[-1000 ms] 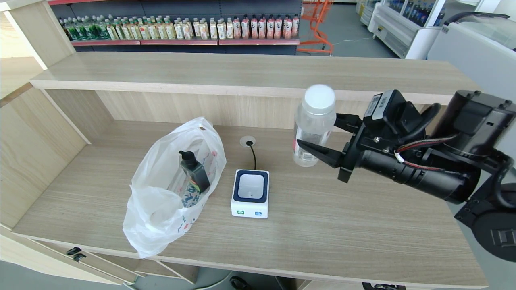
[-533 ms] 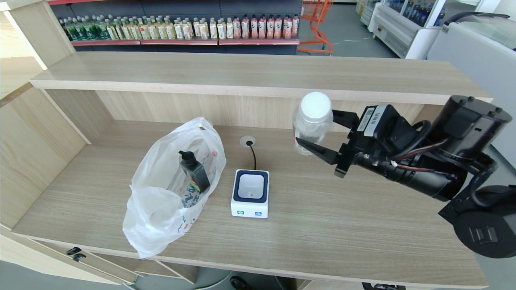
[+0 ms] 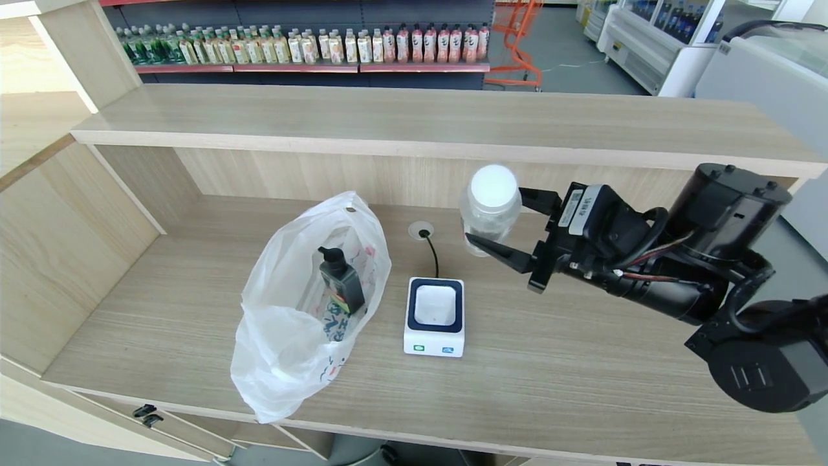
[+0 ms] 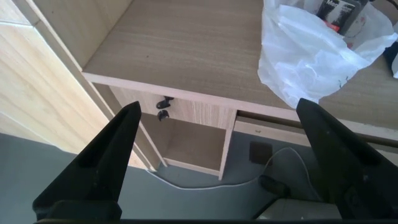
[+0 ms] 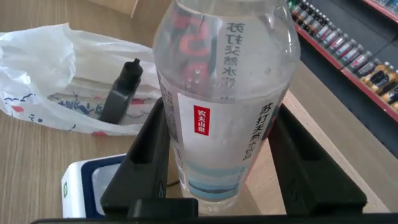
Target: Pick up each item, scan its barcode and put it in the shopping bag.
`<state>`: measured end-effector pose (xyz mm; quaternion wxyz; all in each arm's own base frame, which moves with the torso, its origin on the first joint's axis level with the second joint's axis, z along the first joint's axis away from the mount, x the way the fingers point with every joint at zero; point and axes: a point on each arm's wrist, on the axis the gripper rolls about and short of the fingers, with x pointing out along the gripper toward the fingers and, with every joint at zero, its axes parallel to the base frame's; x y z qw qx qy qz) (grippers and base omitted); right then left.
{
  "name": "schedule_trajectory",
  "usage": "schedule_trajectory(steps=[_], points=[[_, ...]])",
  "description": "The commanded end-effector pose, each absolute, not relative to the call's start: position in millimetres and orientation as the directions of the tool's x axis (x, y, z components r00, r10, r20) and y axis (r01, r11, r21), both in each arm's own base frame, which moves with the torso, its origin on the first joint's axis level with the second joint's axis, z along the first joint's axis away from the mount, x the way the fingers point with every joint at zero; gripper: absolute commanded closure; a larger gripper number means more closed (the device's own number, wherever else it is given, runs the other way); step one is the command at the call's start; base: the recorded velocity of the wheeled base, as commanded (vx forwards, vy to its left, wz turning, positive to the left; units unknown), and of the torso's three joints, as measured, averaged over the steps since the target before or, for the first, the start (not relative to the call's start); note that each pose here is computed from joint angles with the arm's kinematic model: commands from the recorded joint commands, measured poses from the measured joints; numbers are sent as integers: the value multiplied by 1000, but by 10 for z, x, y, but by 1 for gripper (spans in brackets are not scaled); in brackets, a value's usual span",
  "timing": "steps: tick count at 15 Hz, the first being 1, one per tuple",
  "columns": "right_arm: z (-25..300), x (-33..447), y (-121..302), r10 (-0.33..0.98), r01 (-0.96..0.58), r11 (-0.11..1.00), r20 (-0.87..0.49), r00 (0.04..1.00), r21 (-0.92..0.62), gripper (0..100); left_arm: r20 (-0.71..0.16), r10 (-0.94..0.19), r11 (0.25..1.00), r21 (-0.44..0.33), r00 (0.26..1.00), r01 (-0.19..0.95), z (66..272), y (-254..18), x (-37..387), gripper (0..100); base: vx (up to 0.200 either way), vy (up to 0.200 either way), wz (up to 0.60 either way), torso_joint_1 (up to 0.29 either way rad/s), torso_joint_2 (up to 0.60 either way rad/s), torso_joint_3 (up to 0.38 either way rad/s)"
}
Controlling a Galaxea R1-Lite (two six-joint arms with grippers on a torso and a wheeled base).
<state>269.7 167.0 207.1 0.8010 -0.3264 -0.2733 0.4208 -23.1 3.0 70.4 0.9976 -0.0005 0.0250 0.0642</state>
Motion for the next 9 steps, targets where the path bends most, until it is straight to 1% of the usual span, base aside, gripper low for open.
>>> schedule_trajectory(steps=[1, 4, 7, 9], points=[[1966, 2766, 1679, 855, -518, 421, 135, 501, -745, 100, -50, 129, 992, 2, 990, -129, 705, 30, -230, 0, 0, 200, 0, -7, -2, 2], [1864, 2880, 1628, 856, -529, 407, 109, 505, -744, 100, -52, 129, 992, 4, 990, -128, 703, 30, -230, 0, 0, 200, 0, 4, 2, 2], [1746, 3014, 1569, 853, -502, 416, 135, 504, -758, 100, -50, 129, 992, 5, 990, -128, 703, 30, -231, 0, 0, 0, 0, 0, 0, 0], [1640, 3123, 1526, 865, -487, 407, 155, 478, -773, 100, -50, 129, 992, 5, 990, -128, 703, 30, -231, 0, 0, 0, 0, 0, 0, 0]])
